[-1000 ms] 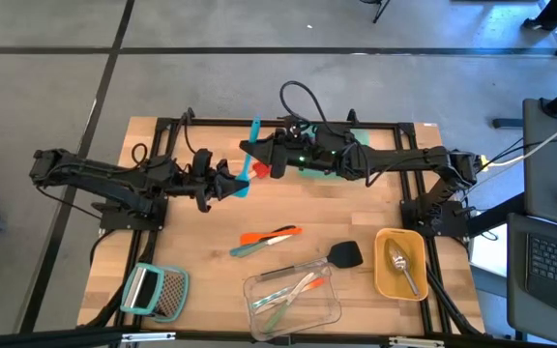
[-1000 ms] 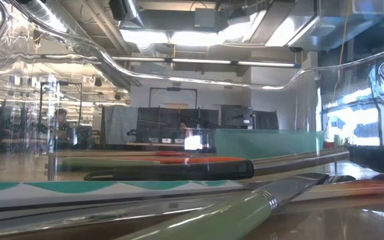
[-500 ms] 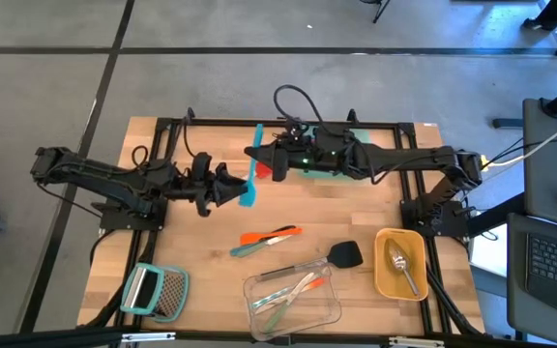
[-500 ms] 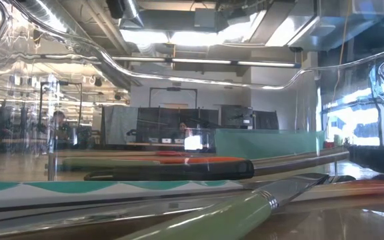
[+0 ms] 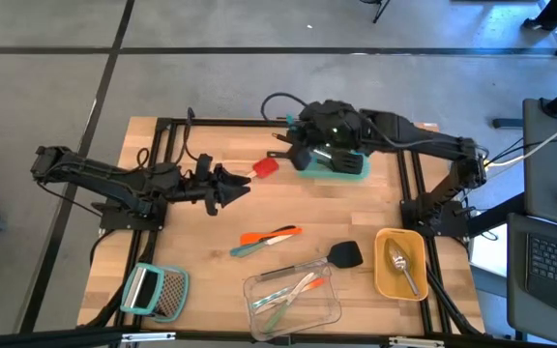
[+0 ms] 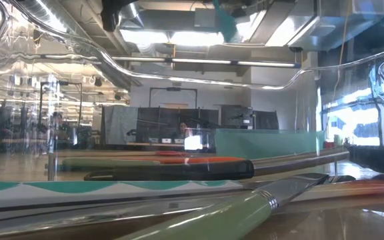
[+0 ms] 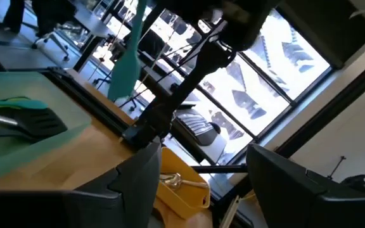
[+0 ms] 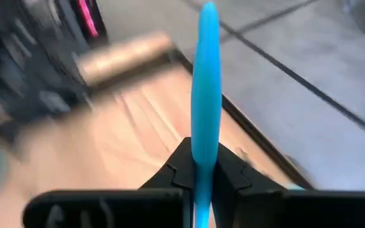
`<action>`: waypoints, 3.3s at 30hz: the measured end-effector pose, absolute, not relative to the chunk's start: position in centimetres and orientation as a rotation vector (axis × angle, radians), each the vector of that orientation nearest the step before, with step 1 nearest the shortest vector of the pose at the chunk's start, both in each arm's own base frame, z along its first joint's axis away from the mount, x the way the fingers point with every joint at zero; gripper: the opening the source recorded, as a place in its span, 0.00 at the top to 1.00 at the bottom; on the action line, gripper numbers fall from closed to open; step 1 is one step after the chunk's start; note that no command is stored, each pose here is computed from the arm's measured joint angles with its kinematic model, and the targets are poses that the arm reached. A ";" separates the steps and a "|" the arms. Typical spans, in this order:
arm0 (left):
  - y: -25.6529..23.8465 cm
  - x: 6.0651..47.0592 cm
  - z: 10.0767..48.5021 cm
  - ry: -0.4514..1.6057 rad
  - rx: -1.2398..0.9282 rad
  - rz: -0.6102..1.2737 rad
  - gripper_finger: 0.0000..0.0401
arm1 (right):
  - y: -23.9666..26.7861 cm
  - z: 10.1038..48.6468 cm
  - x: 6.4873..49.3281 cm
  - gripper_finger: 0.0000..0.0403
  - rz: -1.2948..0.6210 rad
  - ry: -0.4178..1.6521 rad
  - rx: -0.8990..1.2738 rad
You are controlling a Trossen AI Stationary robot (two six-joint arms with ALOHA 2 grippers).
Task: Pick & Place Kitchen Items
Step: Put the blue spatula into the yellow bin
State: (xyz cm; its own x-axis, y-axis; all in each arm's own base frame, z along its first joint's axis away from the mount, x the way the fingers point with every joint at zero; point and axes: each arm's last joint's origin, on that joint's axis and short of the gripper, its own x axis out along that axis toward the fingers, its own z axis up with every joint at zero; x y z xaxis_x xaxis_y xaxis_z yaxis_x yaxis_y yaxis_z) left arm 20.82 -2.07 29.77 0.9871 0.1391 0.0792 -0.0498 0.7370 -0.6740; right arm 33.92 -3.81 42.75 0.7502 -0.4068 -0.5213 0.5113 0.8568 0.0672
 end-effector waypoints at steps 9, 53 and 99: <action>-1.5 20.8 29.4 -0.126 -0.747 0.193 0.43 | -10.6 40.1 30.8 0.95 -0.459 0.912 0.089; 0.1 20.7 27.9 -0.071 -0.861 0.423 0.43 | -24.2 24.6 28.9 0.95 -0.255 1.354 -0.013; 0.4 21.7 26.7 -0.016 -0.851 0.464 0.43 | -25.5 20.1 30.4 0.92 -0.228 1.377 0.096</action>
